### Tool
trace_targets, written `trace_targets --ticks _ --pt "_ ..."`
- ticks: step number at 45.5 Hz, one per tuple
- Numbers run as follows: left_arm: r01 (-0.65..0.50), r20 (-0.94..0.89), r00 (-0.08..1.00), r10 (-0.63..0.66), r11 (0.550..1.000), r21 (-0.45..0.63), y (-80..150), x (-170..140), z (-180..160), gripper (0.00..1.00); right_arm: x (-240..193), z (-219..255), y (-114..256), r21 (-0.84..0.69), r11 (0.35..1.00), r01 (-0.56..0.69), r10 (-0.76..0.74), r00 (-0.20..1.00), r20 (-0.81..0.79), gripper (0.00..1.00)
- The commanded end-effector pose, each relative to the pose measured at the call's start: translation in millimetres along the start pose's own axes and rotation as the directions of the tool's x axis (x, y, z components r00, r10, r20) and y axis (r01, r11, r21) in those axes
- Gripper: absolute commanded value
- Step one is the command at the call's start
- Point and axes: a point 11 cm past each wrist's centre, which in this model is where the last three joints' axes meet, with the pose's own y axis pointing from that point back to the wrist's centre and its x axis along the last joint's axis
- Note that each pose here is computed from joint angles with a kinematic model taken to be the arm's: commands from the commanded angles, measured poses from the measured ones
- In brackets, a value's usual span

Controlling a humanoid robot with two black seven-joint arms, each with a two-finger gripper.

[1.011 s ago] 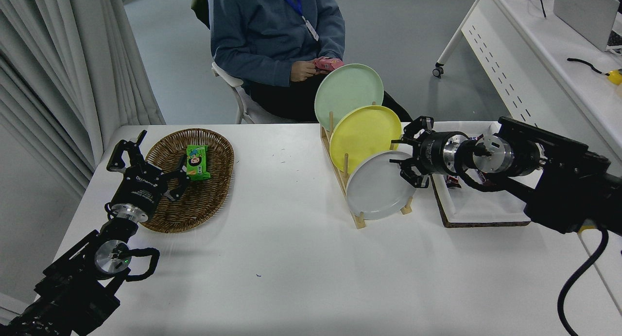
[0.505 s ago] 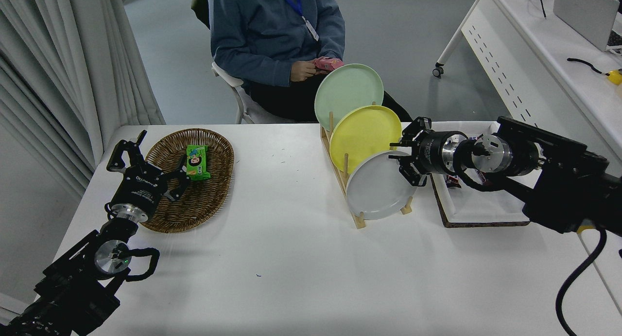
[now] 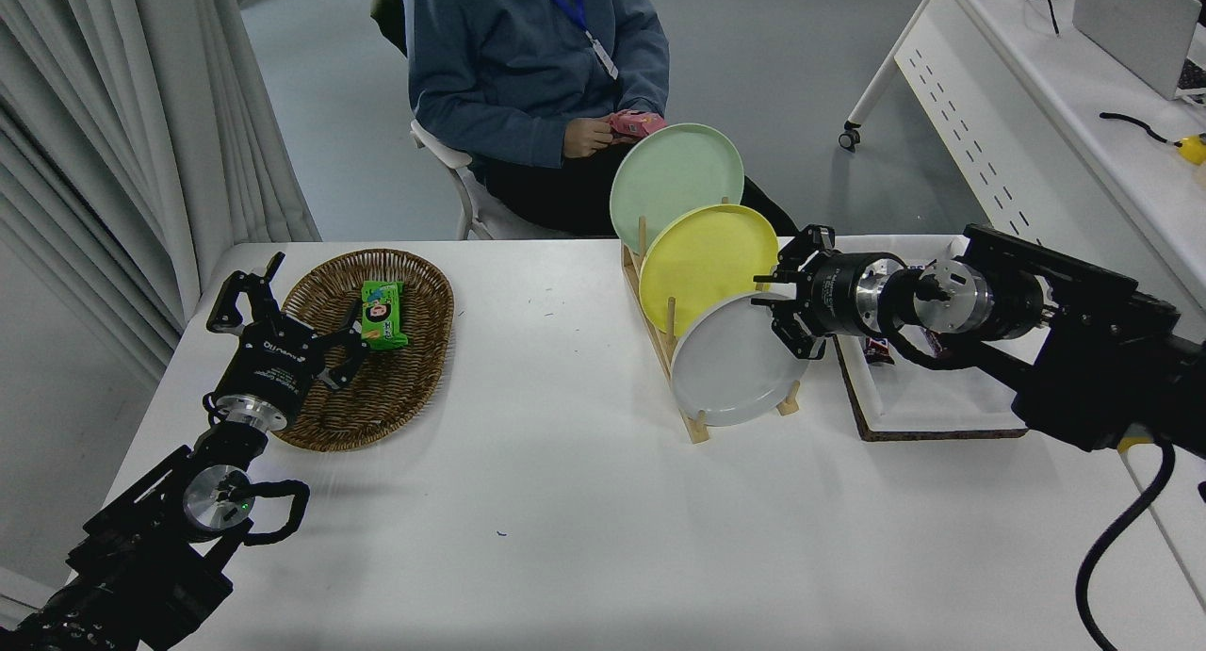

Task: Place the plate on the table

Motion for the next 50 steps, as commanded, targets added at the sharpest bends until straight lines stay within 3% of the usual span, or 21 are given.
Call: trace_targets --ticks 1,7,27,50 --pt "0.000 0.000 1.000 0.000 1.000 0.000 0 0 0 1.00 -1 0 0 -0.001 1.000 0.001 -0.001 1.000 0.002 0.15" --pt "0.001 -0.001 1.000 -0.001 1.000 0.000 0 0 0 1.00 -1 0 0 -0.001 1.000 0.002 -0.002 1.000 0.000 0.08" --pt "0.001 -0.001 1.000 -0.001 1.000 0.000 0 0 0 1.00 -4 -5 2 0.009 1.000 0.015 -0.015 1.000 0.004 0.04" --pt "0.000 0.000 1.000 0.000 1.000 0.000 0 0 0 1.00 8 -57 37 0.053 0.998 0.018 -0.018 1.000 0.006 0.00"
